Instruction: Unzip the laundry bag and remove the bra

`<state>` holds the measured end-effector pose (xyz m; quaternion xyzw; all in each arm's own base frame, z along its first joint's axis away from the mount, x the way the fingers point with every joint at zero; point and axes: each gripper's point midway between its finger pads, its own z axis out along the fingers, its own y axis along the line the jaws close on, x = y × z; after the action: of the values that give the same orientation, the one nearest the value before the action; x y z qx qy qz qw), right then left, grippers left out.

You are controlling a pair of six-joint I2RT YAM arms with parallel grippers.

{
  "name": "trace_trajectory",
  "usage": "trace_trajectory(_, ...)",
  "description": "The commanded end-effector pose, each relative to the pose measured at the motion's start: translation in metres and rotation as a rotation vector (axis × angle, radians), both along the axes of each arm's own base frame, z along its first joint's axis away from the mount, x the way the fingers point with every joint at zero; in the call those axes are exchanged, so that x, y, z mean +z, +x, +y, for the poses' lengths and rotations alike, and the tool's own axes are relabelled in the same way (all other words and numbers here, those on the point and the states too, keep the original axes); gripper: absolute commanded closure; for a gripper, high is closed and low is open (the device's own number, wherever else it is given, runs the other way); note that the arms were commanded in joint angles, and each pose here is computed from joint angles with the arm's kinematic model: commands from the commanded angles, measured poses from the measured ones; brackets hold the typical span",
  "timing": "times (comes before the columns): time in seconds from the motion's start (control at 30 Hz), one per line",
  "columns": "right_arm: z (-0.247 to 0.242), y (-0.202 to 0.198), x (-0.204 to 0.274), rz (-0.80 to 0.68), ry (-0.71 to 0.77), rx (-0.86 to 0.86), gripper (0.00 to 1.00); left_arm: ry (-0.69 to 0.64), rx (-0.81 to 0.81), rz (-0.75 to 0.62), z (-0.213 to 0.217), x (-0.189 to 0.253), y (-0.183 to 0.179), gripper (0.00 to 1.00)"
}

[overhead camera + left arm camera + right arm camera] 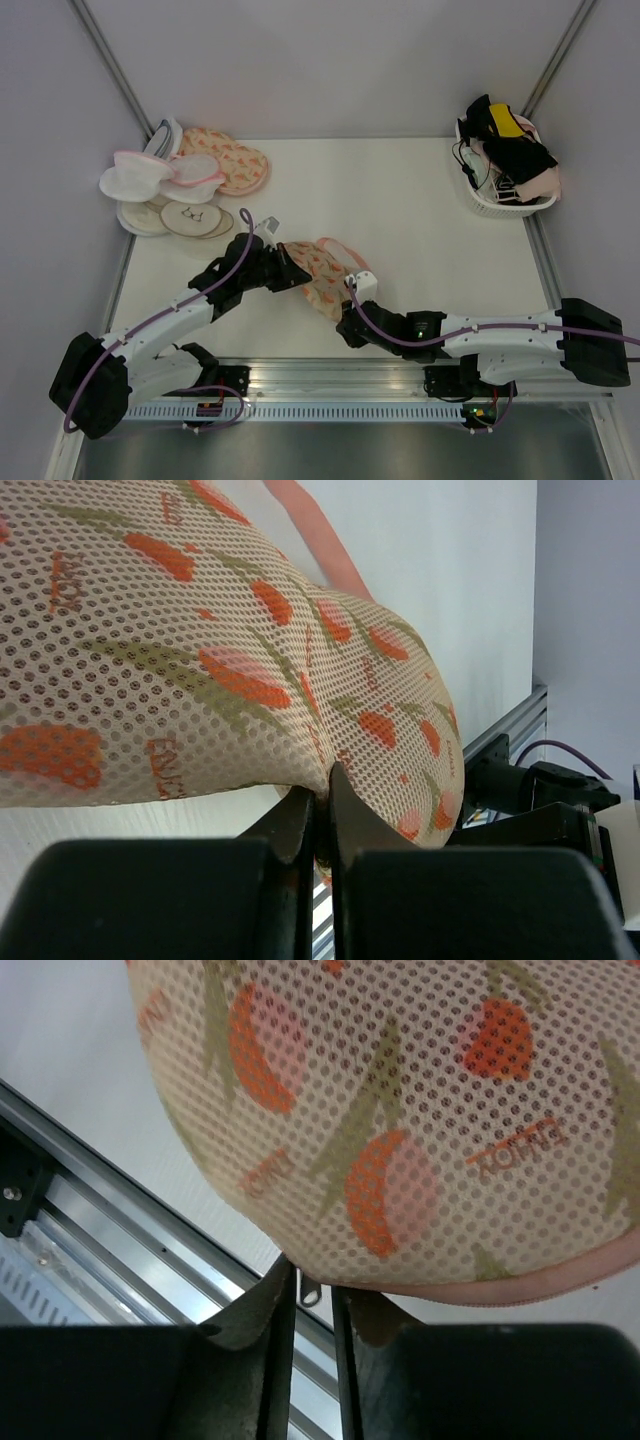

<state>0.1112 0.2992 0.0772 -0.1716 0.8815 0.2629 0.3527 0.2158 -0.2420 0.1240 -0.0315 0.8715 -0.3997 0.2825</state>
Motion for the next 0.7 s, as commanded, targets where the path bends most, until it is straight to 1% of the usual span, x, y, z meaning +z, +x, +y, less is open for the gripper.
trace_trajectory(0.0,-0.009,0.002,-0.007,-0.011,-0.052,-0.005,0.74,-0.083,0.024,-0.072,-0.006,0.036,0.014,0.98)
trace_trajectory(0.03,-0.011,0.003,-0.007,-0.016,-0.059,-0.014,0.72,-0.083,0.025,-0.070,-0.006,0.035,0.014,0.98)
trace_trajectory(0.13,-0.015,0.006,-0.006,-0.026,-0.072,-0.034,0.72,-0.083,0.020,-0.062,-0.006,0.032,0.012,0.98)
trace_trajectory(0.17,-0.016,0.007,-0.005,-0.030,-0.072,-0.043,0.72,-0.085,0.020,-0.064,-0.006,0.034,0.012,0.98)
trace_trajectory(0.23,-0.017,0.009,-0.003,-0.035,-0.068,-0.056,0.79,-0.087,0.021,-0.059,-0.006,0.033,0.011,0.98)
trace_trajectory(0.33,-0.014,0.008,0.001,-0.036,-0.046,-0.050,0.79,-0.105,0.026,-0.072,-0.008,0.036,0.014,0.98)
trace_trajectory(0.4,-0.001,0.000,0.007,-0.012,0.016,0.005,0.74,-0.105,0.034,-0.071,-0.007,0.035,0.014,0.98)
trace_trajectory(0.43,0.002,-0.004,0.007,-0.006,0.028,0.030,0.68,-0.104,0.038,-0.067,-0.007,0.034,0.015,0.98)
trace_trajectory(0.47,0.007,-0.006,0.010,-0.003,0.046,0.045,0.63,-0.106,0.040,-0.070,-0.007,0.036,0.016,0.98)
trace_trajectory(0.5,0.011,-0.012,0.011,-0.002,0.053,0.065,0.56,-0.110,0.041,-0.067,-0.008,0.036,0.016,0.98)
trace_trajectory(0.53,0.014,-0.017,0.012,-0.003,0.057,0.081,0.52,-0.112,0.042,-0.066,-0.008,0.036,0.017,0.98)
trace_trajectory(0.6,0.022,-0.030,0.014,0.001,0.070,0.121,0.48,-0.115,0.043,-0.065,-0.009,0.036,0.018,0.98)
trace_trajectory(0.67,0.026,-0.037,0.013,0.008,0.079,0.134,0.47,-0.117,0.047,-0.062,-0.010,0.036,0.018,0.98)
